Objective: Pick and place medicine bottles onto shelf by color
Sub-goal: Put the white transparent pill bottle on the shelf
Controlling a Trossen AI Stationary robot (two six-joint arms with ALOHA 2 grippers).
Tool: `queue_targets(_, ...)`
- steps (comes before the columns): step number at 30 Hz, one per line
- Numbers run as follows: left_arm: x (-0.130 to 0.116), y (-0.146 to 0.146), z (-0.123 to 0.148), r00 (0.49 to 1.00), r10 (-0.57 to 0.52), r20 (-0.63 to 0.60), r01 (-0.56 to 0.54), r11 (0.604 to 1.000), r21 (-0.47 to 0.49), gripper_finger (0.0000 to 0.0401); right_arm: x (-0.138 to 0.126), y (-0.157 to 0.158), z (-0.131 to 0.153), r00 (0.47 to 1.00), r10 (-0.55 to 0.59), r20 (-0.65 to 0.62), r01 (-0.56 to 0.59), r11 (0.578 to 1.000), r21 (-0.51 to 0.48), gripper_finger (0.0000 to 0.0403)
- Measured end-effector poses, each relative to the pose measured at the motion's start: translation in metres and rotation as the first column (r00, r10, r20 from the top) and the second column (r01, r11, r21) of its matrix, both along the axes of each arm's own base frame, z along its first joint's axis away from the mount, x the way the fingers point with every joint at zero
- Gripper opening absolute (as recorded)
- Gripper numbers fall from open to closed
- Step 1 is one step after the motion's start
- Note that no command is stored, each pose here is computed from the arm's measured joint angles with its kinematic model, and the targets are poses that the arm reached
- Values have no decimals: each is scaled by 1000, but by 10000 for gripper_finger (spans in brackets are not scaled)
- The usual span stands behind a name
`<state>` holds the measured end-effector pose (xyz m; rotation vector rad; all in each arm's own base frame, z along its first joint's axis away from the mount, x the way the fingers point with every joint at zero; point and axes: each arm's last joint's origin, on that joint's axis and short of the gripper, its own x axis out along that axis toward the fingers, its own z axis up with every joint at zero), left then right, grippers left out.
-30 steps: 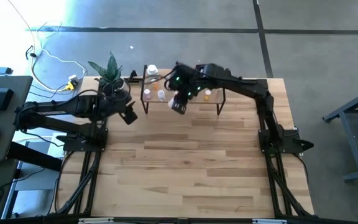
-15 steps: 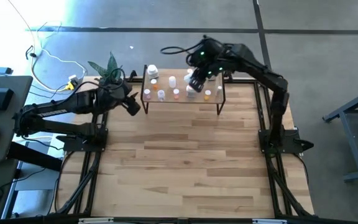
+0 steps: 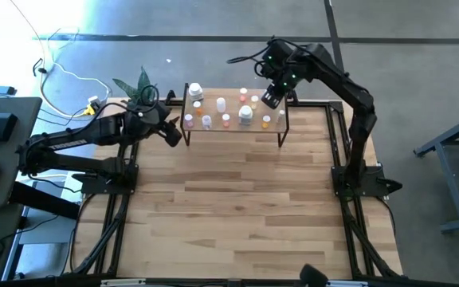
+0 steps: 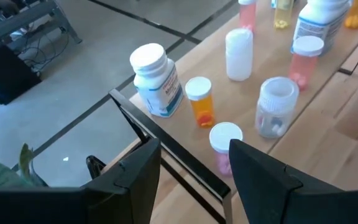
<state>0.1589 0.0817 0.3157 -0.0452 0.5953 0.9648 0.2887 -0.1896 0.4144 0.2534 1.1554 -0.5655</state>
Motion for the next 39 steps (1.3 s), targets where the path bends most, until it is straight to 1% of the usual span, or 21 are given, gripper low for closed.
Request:
queue_targets(8, 2, 1, -2, 1000, -1, -12, 1, 1000, -6, 180, 1, -8, -34, 997, 14, -81, -3, 991, 132, 119)
queue_targets(13, 7, 3, -6, 999, -7, -54, 7, 1000, -1, 180, 3, -9, -51, 991, 19, -132, 4, 985, 171, 119)
queue_targets(21, 17, 7, -16, 994, -12, -110, 10, 1000, -21, 180, 3, -13, -66, 986, 11, -166, 19, 983, 180, 119)
queue_targets(26, 21, 9, -19, 990, -21, -139, 18, 1000, -23, 180, 7, -15, -67, 990, 2, -138, 20, 987, 160, 119)
queue_targets(30, 21, 9, -19, 990, -21, -139, 18, 1000, -23, 180, 9, -18, -68, 992, -5, -123, 23, 988, 150, 119)
queue_targets(35, 21, 9, -19, 990, -20, -139, 17, 1000, -22, 180, 13, -22, -76, 991, -1, -135, 26, 984, 178, 119)
queue_targets(39, 21, 9, -19, 990, -20, -139, 17, 1000, -22, 180, 15, -22, -77, 991, 5, -136, 18, 985, 169, 119)
